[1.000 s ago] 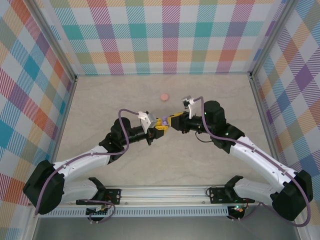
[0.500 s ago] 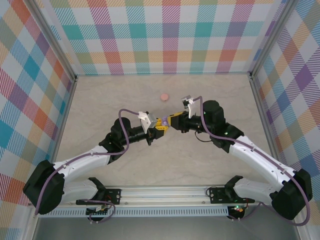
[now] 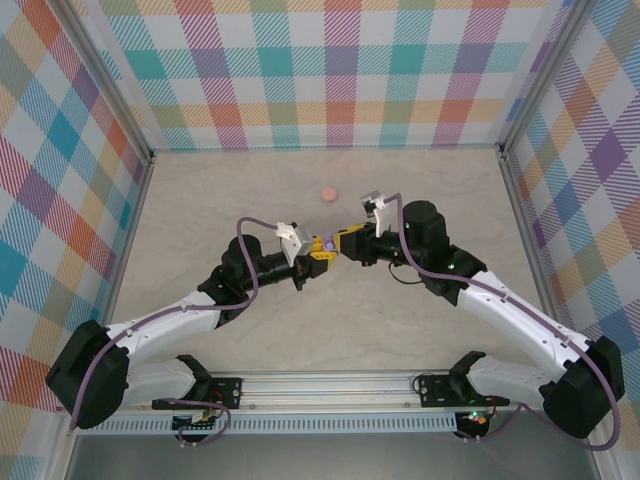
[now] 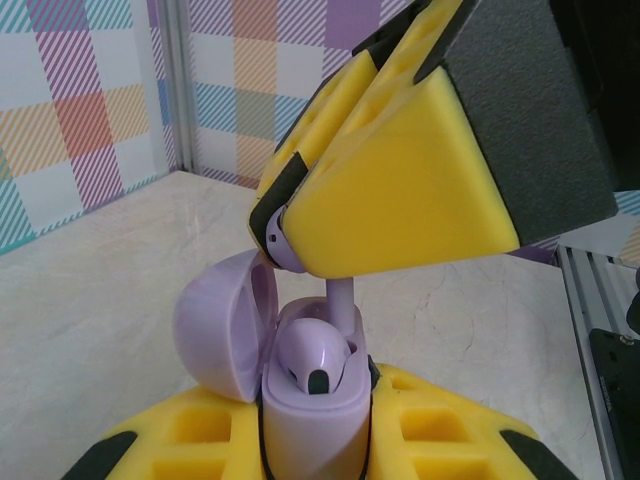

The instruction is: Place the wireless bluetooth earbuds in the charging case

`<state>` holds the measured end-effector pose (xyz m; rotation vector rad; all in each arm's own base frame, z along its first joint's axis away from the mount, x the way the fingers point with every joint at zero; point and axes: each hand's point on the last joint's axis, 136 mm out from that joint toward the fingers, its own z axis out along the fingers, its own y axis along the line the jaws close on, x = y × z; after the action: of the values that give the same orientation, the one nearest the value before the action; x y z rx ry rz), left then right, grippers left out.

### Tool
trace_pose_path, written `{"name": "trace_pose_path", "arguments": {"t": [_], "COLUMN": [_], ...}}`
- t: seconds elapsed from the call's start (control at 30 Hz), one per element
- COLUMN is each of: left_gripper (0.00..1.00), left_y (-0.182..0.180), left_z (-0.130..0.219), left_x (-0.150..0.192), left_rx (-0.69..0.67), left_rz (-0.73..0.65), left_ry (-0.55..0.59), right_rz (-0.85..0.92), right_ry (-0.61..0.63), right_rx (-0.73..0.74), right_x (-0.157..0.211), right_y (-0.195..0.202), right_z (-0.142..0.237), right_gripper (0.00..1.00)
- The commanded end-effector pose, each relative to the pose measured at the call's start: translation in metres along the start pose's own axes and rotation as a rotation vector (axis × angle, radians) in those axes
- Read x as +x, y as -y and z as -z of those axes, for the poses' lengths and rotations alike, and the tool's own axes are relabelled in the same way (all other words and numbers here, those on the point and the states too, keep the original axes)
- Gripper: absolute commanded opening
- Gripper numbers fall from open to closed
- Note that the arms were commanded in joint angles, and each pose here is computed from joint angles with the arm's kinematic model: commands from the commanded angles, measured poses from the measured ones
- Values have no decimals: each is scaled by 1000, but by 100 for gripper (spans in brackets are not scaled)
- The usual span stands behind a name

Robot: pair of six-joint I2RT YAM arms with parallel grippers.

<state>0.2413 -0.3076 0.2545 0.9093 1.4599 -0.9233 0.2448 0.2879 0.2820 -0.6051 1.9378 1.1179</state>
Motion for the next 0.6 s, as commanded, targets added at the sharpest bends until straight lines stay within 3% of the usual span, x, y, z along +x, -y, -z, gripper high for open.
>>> {"name": "trace_pose_path", "arguments": {"t": [0.0,0.57], "left_gripper": [21,21], "left_y": [9,7], "left_z": [-3,-3], "left_x": [-29,-30], "left_rx": [31,25], "left_rz": [-23,-7], "left_ry": [74,74], "right_rz": [26,34], "right_ry": [-12,-33], "right_rx": [-5,-5], "right_x": [-3,3], "right_y": [-5,-7], "right_z": [-2,-4], "right_gripper": [26,31]}}
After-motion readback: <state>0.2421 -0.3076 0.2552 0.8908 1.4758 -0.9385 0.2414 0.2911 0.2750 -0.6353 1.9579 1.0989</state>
